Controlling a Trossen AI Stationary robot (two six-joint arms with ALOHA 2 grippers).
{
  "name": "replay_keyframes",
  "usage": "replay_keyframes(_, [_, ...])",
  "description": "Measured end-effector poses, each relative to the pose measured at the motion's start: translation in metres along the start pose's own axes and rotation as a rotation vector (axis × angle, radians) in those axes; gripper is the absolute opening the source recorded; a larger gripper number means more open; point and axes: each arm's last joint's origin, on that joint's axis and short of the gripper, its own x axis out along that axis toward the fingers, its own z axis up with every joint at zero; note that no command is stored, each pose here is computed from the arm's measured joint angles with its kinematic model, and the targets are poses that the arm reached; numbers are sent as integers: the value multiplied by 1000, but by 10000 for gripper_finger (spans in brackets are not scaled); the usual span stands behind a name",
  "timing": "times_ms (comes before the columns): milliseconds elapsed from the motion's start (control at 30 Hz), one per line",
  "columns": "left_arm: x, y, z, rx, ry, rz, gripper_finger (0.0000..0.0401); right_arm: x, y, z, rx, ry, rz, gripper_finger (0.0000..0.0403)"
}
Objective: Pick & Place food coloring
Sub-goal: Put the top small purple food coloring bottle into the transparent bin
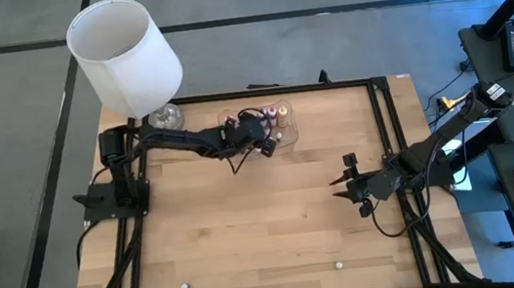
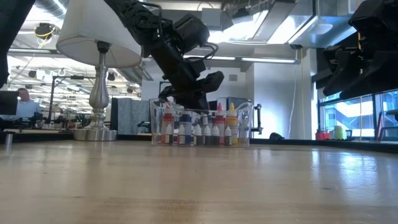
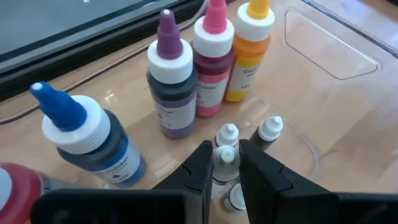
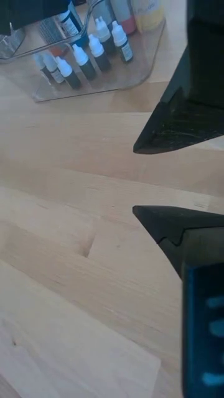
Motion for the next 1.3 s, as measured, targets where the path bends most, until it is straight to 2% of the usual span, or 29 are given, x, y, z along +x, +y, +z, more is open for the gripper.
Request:
replay_keyframes(400, [10, -5, -7, -13, -30, 11, 56, 0, 0, 1, 3, -5, 0, 147])
replay_keyframes(500, [18, -4, -15, 3, -23, 55, 56, 0, 0, 1, 1, -5, 0, 147])
replay_keyframes(1300, [20, -1, -15, -14, -21, 68, 57, 0, 0, 1, 36, -9, 2, 147])
